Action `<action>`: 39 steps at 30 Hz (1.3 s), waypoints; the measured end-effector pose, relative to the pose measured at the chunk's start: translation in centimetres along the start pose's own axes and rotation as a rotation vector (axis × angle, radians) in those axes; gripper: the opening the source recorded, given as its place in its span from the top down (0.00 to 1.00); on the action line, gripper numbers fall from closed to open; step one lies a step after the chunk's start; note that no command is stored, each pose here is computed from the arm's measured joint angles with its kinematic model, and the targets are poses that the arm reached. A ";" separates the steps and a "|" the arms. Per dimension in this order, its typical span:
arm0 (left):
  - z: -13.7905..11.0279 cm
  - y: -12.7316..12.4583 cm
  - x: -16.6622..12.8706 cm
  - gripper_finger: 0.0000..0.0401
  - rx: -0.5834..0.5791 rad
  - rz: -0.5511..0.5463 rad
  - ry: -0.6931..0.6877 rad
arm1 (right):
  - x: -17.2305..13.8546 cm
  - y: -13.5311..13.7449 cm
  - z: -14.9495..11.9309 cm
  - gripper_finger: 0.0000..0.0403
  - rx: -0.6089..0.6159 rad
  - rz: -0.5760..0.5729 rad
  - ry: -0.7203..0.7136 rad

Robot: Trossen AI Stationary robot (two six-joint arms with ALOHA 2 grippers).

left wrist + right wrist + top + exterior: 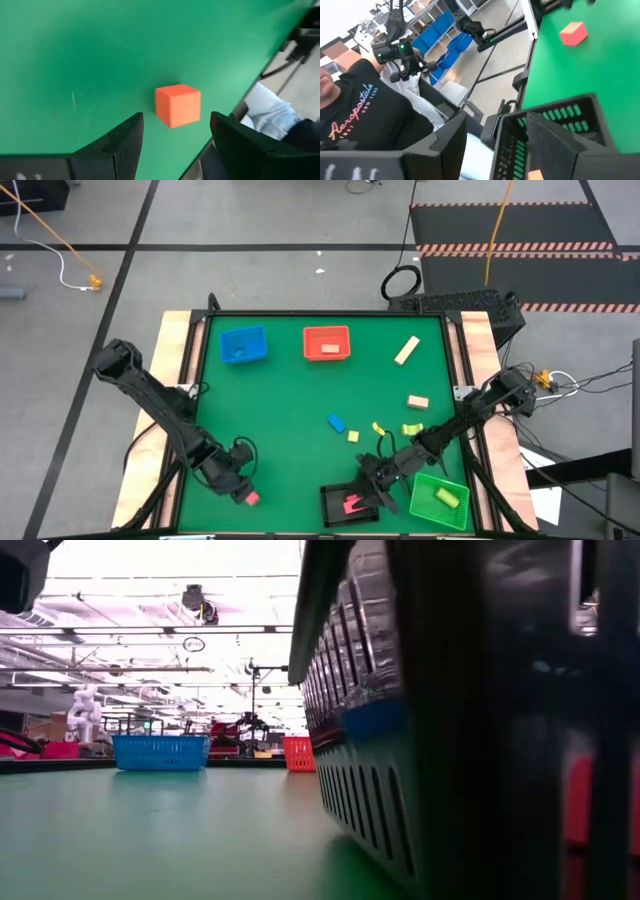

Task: Sort & place blocks by color
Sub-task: Put the red block into the black bin

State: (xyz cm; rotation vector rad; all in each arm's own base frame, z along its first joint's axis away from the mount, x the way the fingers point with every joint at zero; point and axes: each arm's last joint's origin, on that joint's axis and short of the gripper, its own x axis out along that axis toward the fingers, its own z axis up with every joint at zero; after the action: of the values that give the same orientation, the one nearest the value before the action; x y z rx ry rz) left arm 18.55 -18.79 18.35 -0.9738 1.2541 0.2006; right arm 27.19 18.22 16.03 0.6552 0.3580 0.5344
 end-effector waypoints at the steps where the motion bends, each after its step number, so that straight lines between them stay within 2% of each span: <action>1: 0.0 0.0 0.1 0.43 0.000 0.005 0.000 | 0.0 -0.1 0.1 0.51 -0.007 -0.002 -0.004; 11: 0.3 -0.1 0.1 0.43 -0.012 -0.014 -0.013 | 0.0 -0.2 0.1 0.51 -0.001 -0.009 0.000; 19: -0.9 -1.5 0.0 0.43 -0.037 -0.159 -0.066 | 0.0 -0.2 0.1 0.51 0.000 -0.009 0.001; 24: -2.6 0.1 0.1 0.43 -0.046 -0.022 -0.088 | 0.0 -0.2 0.1 0.51 0.000 -0.009 0.001; 27: -3.3 -0.1 0.3 0.43 -0.015 -0.041 -0.128 | 0.0 -0.2 0.1 0.51 0.000 -0.009 0.001; 32: -4.6 0.3 1.7 0.43 0.062 0.002 -0.138 | 0.0 -0.2 0.1 0.51 0.001 -0.009 0.001; 36: -5.5 -0.2 2.9 0.42 0.183 0.035 -0.162 | 0.0 -0.2 0.1 0.51 0.001 -0.009 0.001; 39: -6.0 -0.5 3.5 0.38 0.297 0.085 -0.205 | 0.0 -0.2 0.1 0.51 0.001 -0.009 0.001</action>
State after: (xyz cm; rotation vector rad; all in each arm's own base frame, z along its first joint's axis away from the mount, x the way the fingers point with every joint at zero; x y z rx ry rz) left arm 15.90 -24.68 15.65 -0.6284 1.1004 0.1699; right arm 27.28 18.05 16.00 0.6535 0.3622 0.5263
